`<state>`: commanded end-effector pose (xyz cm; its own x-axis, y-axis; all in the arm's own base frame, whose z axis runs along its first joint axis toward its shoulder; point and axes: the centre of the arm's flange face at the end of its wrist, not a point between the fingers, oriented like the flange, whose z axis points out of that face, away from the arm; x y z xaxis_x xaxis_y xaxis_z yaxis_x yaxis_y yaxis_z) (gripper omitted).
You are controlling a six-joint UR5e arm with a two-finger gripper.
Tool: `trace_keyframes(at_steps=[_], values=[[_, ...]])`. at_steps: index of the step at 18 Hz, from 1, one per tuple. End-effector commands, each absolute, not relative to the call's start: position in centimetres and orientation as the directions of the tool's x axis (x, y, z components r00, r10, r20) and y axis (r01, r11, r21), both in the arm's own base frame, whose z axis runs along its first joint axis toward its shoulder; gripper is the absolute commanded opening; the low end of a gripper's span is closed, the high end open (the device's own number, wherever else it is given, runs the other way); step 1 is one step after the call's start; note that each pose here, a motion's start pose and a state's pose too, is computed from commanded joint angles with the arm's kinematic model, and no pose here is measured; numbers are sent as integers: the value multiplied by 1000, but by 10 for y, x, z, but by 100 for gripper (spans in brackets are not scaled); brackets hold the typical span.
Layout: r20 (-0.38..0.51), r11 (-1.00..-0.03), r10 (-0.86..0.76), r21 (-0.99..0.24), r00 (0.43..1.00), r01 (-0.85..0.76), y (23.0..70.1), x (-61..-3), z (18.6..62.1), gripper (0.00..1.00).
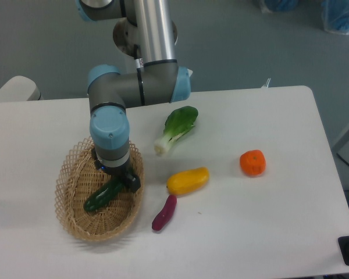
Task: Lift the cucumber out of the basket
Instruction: 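Lower the gripper onto the green cucumber and close on it, then lift the cucumber out of the basket and carry it away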
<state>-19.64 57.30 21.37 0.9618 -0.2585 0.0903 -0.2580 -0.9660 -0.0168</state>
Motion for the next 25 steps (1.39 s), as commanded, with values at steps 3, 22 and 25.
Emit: trace_keyframes(at_steps=[3, 22, 25], values=[[97, -972, -233, -8, 968, -233, 574, -196, 207, 100], [39, -980, -190, -70, 981, -187, 570, -206, 254, 14], [25, -981, -176, -82, 984, -174, 565, -215, 268, 14]])
